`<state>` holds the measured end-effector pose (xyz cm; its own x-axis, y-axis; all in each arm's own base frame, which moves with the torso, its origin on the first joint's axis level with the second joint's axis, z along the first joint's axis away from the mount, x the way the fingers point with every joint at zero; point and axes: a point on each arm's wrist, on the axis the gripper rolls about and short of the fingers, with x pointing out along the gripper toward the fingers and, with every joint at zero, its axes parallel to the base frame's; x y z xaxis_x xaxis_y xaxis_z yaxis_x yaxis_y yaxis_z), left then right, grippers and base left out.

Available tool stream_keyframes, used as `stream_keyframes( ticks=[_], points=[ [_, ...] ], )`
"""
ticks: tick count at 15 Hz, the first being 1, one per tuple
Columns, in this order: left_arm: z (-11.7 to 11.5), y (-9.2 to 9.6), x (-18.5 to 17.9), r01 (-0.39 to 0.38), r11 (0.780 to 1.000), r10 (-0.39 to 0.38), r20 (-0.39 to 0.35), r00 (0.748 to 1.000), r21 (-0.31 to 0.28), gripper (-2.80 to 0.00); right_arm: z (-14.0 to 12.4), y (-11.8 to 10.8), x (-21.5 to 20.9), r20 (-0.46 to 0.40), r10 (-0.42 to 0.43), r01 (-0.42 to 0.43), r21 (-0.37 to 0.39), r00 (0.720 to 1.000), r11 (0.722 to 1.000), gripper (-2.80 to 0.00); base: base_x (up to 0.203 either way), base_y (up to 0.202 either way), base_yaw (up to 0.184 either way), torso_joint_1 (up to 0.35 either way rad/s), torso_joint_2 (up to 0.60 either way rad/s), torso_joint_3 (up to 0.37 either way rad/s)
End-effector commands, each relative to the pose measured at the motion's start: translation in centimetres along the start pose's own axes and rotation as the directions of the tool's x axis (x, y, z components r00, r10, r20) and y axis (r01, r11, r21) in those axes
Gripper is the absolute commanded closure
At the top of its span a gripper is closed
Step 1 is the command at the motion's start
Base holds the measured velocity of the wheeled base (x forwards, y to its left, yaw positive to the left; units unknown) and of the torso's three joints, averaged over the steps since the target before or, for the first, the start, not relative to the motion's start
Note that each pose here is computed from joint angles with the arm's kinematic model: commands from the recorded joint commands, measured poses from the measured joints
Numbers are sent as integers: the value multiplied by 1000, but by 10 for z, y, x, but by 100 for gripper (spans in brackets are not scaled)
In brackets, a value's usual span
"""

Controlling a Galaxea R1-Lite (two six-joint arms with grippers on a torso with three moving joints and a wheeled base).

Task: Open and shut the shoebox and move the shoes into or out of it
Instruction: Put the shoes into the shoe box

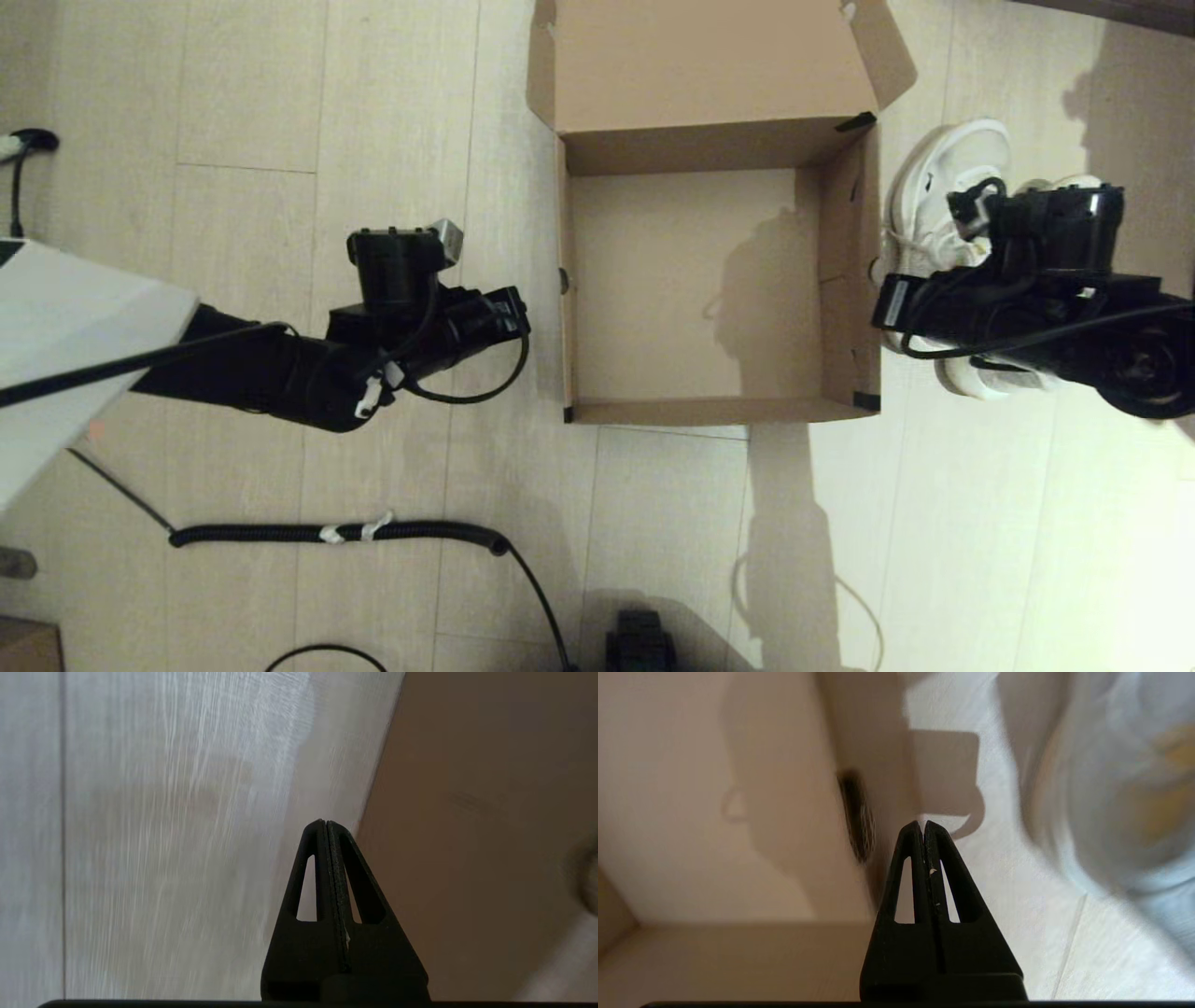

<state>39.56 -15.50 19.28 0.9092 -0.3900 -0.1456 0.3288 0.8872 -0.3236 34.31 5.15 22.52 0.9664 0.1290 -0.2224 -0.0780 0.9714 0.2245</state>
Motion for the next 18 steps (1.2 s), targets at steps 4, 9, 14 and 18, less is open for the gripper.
stream_keyframes(
  ticks=[4, 9, 14, 18],
  points=[
    [-7, 4, 18, -3, 1000, 3, -5, 1000, 1, 0, -20, 14, -23, -46, 48, -49, -12, 998, 999, 0, 0, 0, 0, 0, 0, 0],
    [-5, -6, 15, 19, 1000, -19, -1, 1000, 4, 0, -33, 26, -37, -85, 82, -84, -22, 993, 996, 0, 0, 0, 0, 0, 0, 0],
    [-18, -29, -12, 60, 998, -60, -62, 996, 11, 0, -48, 29, -50, -131, 96, -100, -28, 987, 995, 0, 0, 0, 0, 0, 0, 0],
    [-28, -29, -42, 21, 1000, -19, -102, 995, 15, 0, -57, 33, -74, -148, 127, -133, -30, 981, 991, 0, 0, 0, 0, 0, 0, 0]
  ],
)
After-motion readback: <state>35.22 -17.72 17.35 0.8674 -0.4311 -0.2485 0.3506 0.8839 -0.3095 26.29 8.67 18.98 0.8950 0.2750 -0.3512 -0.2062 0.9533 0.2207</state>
